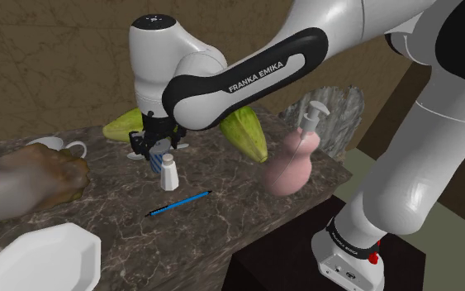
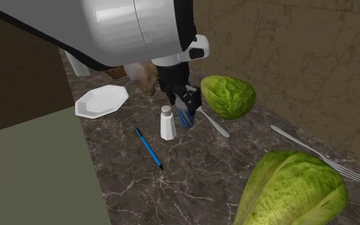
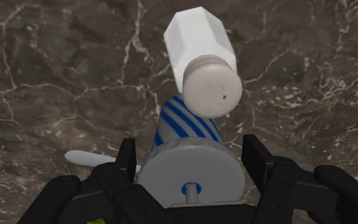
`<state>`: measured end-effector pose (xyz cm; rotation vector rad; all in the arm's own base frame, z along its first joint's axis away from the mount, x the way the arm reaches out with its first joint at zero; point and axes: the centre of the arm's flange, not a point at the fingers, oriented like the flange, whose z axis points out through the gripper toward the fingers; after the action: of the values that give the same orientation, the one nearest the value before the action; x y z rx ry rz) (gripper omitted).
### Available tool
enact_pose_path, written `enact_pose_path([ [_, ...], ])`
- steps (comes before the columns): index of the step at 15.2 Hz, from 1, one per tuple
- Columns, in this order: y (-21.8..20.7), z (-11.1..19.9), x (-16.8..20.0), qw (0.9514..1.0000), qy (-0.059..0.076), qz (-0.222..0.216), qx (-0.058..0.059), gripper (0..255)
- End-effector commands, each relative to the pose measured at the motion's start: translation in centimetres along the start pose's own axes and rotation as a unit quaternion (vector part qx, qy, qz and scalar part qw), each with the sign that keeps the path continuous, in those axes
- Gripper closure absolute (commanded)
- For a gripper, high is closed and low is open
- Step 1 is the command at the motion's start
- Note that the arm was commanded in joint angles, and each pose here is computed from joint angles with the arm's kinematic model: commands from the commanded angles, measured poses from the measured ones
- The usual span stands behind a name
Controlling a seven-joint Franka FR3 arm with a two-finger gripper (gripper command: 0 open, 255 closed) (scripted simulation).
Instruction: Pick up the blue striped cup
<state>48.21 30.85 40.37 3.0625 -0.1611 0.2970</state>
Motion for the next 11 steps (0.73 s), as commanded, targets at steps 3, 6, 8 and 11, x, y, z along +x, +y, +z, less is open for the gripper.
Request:
enact_pose_path([
  [3,0.1,-1.5,0.3,1.0000,0.000,0.000,0.000,255],
  [6,0.2,-3.0,0.6,1.0000,0.000,0.000,0.000,255],
  [8,0.3,-4.1,0.8,1.0000,0.000,0.000,0.000,255],
  [11,0.3,-5.6,1.1,1.0000,0.000,0.000,0.000,255],
])
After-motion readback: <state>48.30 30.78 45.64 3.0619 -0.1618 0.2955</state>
